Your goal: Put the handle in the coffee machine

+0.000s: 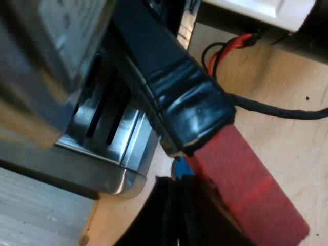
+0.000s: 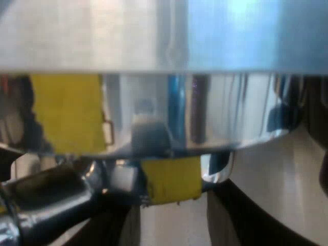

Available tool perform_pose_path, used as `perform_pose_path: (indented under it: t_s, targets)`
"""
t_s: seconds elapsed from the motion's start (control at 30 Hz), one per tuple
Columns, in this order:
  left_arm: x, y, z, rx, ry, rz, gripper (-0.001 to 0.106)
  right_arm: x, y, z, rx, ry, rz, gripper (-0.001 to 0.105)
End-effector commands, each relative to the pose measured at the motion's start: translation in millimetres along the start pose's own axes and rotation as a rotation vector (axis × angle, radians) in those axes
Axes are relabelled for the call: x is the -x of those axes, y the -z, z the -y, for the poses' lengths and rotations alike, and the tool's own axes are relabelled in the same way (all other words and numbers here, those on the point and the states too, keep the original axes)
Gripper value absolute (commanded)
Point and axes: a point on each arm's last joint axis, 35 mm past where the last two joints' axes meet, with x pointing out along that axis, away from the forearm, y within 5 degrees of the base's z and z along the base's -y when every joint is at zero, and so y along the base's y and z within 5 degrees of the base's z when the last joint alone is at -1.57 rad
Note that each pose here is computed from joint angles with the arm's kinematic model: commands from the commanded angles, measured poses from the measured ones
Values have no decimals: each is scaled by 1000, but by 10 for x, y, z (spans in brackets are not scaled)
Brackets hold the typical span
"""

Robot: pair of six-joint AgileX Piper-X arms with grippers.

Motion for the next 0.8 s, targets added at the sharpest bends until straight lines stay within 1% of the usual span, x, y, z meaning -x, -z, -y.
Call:
perform_pose_path:
  t_s: [0.03,0.1,0.17,0.23,0.37,0.43,0.53,0.7,0.8]
  targets:
    - [-16,-43,88,10,58,14,0,-46,-281,127,-108,64,75,35]
    - [-28,-43,100,12,65,9,0,-46,-281,128,-108,67,74,35]
    - [-50,-32,138,24,98,3,0,-44,-283,126,-108,66,74,35]
    - [-66,-19,171,39,144,20,0,-38,-280,119,-104,66,69,34]
    - [-65,-20,171,36,144,20,0,-38,-277,120,-103,72,63,30]
    - [-65,-20,171,36,144,20,0,-38,-271,128,-104,95,47,28]
    - [-65,-20,171,36,144,20,0,-25,-265,117,-99,108,29,28]
    - [-65,-20,171,36,144,20,0,-20,-214,69,-60,81,-8,28]
    - [-64,-19,173,37,146,21,0,-9,-176,60,-59,71,-24,28]
